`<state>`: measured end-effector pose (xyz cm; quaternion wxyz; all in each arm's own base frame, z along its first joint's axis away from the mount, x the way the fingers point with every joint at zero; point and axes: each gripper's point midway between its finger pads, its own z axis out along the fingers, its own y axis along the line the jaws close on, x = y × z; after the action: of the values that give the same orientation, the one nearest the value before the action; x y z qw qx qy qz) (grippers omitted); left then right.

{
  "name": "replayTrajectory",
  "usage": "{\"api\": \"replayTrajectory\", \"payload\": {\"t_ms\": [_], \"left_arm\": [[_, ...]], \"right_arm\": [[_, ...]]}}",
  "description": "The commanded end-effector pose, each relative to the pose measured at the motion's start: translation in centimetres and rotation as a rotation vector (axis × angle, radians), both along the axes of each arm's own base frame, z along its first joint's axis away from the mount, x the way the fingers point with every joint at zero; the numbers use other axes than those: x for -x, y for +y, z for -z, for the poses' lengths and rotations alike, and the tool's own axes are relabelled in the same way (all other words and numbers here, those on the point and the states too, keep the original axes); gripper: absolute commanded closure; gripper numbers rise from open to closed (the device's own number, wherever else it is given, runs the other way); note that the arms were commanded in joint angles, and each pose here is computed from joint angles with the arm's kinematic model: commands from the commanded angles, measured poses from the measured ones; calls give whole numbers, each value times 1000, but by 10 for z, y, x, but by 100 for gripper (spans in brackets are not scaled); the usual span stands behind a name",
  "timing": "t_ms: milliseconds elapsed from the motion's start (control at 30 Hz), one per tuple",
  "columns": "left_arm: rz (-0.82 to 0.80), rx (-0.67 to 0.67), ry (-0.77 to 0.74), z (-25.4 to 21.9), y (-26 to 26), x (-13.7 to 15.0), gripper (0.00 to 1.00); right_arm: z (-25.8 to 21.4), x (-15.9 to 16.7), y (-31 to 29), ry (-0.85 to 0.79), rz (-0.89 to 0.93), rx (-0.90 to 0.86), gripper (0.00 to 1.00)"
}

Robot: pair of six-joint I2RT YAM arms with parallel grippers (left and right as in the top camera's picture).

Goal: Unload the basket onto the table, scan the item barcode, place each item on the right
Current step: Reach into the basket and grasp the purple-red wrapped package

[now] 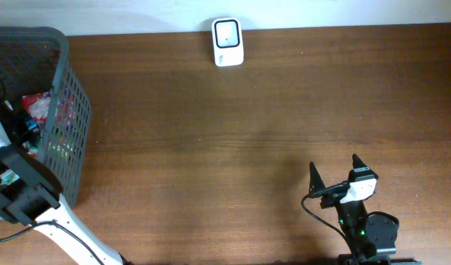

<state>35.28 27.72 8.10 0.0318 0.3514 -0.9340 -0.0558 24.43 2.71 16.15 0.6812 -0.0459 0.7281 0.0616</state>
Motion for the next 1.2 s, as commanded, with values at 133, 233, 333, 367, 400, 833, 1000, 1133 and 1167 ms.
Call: {"api": "replayTrajectory", "payload": {"t_ms": [133,233,333,367,400,833,1000,1133,1167], "left_arm": [[-1,4,-21,-17,0,-3,100],[8,14,-233,-80,-6,-33,100],[46,-11,-483,-159,-17,-55,100],[66,-28,-569,-186,-22,-59,100],[90,-38,-659,-211,-29,-64,100],[118,-152,-800,-286,-45,-39,23],[-201,-135,-464,-193,-10,-19,1],[-393,-66,-381,-129,-4,-28,1],[-391,-40,-388,-117,-6,-35,1]], "right_arm": [[3,0,0,3,0,6,1],[3,0,0,3,0,6,1],[3,0,0,3,0,6,1],[3,0,0,3,0,6,1],[3,0,0,3,0,6,1],[3,0,0,3,0,6,1],[3,0,0,3,0,6,1],[3,0,0,3,0,6,1],[3,0,0,3,0,6,1]]}}
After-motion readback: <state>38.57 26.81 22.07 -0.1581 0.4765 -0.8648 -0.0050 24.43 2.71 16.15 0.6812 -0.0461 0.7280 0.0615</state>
